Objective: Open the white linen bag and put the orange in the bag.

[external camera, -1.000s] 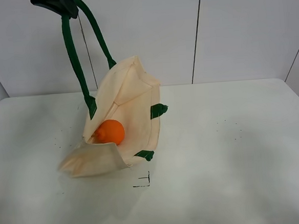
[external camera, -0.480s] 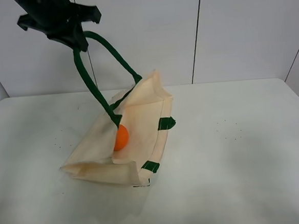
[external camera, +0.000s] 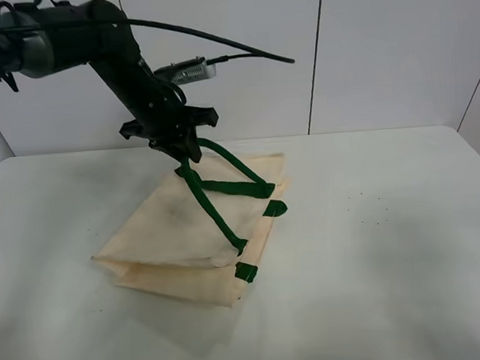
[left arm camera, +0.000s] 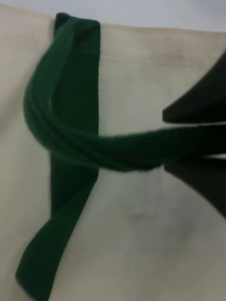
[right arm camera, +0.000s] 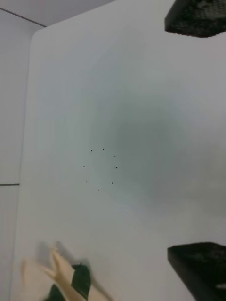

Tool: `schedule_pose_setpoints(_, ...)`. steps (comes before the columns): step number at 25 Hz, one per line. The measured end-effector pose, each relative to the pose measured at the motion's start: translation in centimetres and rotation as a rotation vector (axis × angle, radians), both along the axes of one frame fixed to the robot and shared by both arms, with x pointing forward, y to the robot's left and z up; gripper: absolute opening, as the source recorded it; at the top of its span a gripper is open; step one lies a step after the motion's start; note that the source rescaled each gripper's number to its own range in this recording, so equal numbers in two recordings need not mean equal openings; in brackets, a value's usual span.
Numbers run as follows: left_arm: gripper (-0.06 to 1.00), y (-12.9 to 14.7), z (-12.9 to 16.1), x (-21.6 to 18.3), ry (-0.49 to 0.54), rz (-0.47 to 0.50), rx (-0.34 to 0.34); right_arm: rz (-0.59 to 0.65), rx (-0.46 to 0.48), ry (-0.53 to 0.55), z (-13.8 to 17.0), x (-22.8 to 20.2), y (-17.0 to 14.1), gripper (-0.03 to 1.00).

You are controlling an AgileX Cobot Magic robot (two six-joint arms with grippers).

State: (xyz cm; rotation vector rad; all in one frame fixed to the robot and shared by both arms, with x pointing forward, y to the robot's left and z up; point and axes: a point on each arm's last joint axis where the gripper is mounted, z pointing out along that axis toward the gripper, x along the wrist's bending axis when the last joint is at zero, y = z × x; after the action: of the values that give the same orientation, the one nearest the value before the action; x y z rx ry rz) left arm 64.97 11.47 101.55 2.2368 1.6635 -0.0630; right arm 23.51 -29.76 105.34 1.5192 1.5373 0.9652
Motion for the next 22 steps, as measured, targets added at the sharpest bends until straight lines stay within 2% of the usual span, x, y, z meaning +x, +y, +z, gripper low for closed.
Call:
schedule_pose_setpoints(1, 0.44, -0.1, -0.7, 0.2, 0.016, 0.001, -0.001, 0.000, 0.000, 0.000, 0.0, 0.0, 0.0, 1.00)
schedule_pose_setpoints(2, 0.62, -0.2, -1.3, 0.3, 0.028, 0.001, 0.004, 0.000, 0.000, 0.000, 0.0, 0.0, 0.0, 1.00)
schedule_pose_setpoints(3, 0.72, -0.2, -1.6, 0.4, 0.034, -0.001, 0.007, 0.000, 0.000, 0.000, 0.0, 0.0, 0.0, 1.00)
schedule_pose_setpoints(4, 0.82, -0.2, -1.9, 0.4, 0.036, -0.002, 0.013, 0.000, 0.000, 0.000, 0.0, 0.0, 0.0, 1.00)
schedule_pose_setpoints(6, 0.92, 0.0, -2.0, 0.5, 0.026, -0.008, 0.040, 0.000, 0.000, 0.000, 0.0, 0.0, 0.0, 1.00)
schedule_pose_setpoints(12, 0.97, 1.9, -2.1, 1.2, -0.049, -0.004, 0.249, 0.000, 0.000, 0.000, 0.0, 0.0, 0.0, 1.00)
schedule_pose_setpoints(14, 0.97, 2.3, -2.0, 1.3, -0.063, 0.008, 0.291, 0.000, 0.000, 0.000, 0.0, 0.0, 0.0, 1.00)
schedule_pose_setpoints(18, 0.97, 4.0, -2.0, 1.9, -0.058, 0.055, 0.302, 0.000, 0.000, 0.000, 0.0, 0.0, 0.0, 1.00)
schedule_pose_setpoints(22, 0.97, 8.4, -2.1, 3.0, -0.024, 0.154, 0.315, 0.000, 0.000, 0.000, 0.0, 0.0, 0.0, 1.00)
